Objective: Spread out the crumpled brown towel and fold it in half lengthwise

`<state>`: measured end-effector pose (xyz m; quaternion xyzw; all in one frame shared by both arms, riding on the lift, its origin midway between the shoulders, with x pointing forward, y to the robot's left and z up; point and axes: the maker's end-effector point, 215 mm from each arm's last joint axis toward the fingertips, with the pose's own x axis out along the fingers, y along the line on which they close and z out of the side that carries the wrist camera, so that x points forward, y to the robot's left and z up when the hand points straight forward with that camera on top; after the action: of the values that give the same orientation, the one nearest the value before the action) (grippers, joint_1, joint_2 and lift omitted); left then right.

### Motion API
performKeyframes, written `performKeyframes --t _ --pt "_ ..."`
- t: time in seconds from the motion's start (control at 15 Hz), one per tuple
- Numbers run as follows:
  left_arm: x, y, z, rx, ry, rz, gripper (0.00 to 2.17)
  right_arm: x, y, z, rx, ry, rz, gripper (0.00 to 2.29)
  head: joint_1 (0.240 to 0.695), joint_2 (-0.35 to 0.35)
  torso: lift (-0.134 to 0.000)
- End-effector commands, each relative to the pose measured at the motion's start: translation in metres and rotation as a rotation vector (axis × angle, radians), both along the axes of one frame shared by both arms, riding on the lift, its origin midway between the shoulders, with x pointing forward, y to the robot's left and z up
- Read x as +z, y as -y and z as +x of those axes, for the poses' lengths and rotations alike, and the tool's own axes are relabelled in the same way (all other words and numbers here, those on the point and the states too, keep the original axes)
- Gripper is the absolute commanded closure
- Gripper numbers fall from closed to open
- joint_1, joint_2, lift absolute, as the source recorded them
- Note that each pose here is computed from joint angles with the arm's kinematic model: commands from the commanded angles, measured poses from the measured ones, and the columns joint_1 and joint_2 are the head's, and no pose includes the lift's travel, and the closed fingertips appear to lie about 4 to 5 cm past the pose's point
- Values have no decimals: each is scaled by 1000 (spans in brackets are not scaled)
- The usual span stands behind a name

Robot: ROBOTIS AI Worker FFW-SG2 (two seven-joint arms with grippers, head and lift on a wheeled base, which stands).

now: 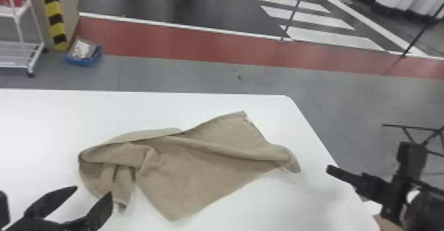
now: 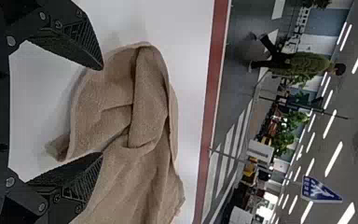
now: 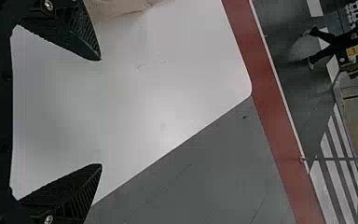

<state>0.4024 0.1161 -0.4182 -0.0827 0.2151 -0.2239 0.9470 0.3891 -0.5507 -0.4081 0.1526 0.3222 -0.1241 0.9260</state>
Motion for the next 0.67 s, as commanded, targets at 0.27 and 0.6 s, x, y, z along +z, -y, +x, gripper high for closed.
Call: performKeyframes --t 0.27,0.6 --pt "-14 37 6 -49 17 120 269 0 -4 1 2 11 26 66 695 -350 -124" --pt "-19 51 10 -62 23 171 414 0 2 -7 -21 17 52 66 695 -350 -124"
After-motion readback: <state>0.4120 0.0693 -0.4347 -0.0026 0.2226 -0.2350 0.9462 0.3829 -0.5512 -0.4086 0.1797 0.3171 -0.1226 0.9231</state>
